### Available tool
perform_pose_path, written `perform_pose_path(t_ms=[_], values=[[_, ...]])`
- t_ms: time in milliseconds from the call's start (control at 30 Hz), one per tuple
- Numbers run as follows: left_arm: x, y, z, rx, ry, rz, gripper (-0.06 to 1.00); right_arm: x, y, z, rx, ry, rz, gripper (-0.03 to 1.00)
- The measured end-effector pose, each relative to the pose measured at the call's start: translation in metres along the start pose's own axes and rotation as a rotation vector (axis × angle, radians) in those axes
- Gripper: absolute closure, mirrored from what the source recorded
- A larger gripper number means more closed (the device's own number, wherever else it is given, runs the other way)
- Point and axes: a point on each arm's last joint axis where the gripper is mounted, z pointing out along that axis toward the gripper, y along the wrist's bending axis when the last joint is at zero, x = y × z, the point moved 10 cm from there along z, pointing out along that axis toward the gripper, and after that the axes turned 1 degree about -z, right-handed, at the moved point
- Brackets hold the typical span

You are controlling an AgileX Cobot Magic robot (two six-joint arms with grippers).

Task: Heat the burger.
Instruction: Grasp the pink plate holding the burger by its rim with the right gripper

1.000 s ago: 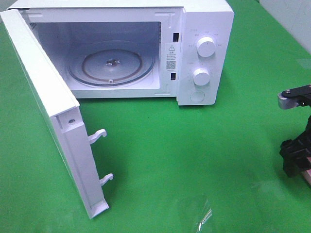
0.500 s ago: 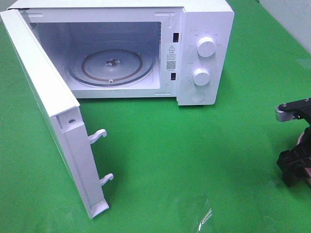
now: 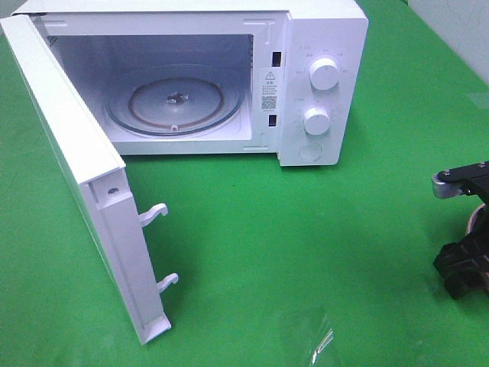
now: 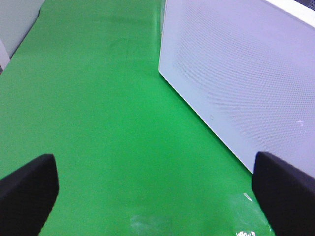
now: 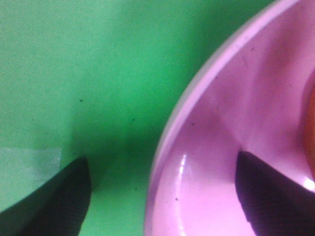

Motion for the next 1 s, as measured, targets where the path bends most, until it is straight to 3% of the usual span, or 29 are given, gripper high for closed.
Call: perform_pose_path(t_ms=[67,167,200,233,267,300,333,367,400,433,467,533,1000], values=[[0.0,0.0,0.0,0.0,0.0,0.0,-0.04,-0.0001,0.0001,-0.0004,0.0,-0.002,0.004,0.23],[0.0,0.0,0.0,0.0,0.0,0.0,-0.04,0.0013,0.0004,0.0001,-0.001,0.001,0.025,0.36],[0.0,0.0,0.0,0.0,0.0,0.0,-0.04,0.0013,0.0004,0.0001,-0.001,0.001,0.025,0.36],[0.0,0.0,0.0,0.0,0.0,0.0,-0.04,0.0013,-0.0003,0.0001,0.003,0.001,0.028,0.45],[0.0,0.0,0.0,0.0,0.0,0.0,-0.04,0.0013,-0.0003,0.0001,0.003,0.001,0.028,0.45],[0.0,0.0,0.0,0.0,0.0,0.0,-0.04,0.0015,-0.0005,0.0001,0.004,0.002,0.04,0.55],[0.0,0.0,0.0,0.0,0.0,0.0,-0.04,0.0015,-0.0005,0.0001,0.004,0.002,0.04,0.55],[0.0,0.0,0.0,0.0,0.0,0.0,-0.04,0.0019,-0.0008,0.0001,0.005,0.004,0.039,0.65],[0.0,0.0,0.0,0.0,0.0,0.0,-0.04,0.0019,-0.0008,0.0001,0.005,0.004,0.039,0.65],[0.0,0.0,0.0,0.0,0.0,0.0,-0.04,0.002,-0.0009,-0.0006,0.006,0.004,0.04,0.76],[0.0,0.0,0.0,0.0,0.0,0.0,-0.04,0.002,-0.0009,-0.0006,0.006,0.004,0.04,0.76],[0.0,0.0,0.0,0.0,0.0,0.0,-0.04,0.0006,-0.0009,-0.0026,0.006,-0.005,0.042,0.88],[0.0,0.0,0.0,0.0,0.0,0.0,-0.04,0.0011,-0.001,-0.0027,0.008,-0.001,0.054,0.88]])
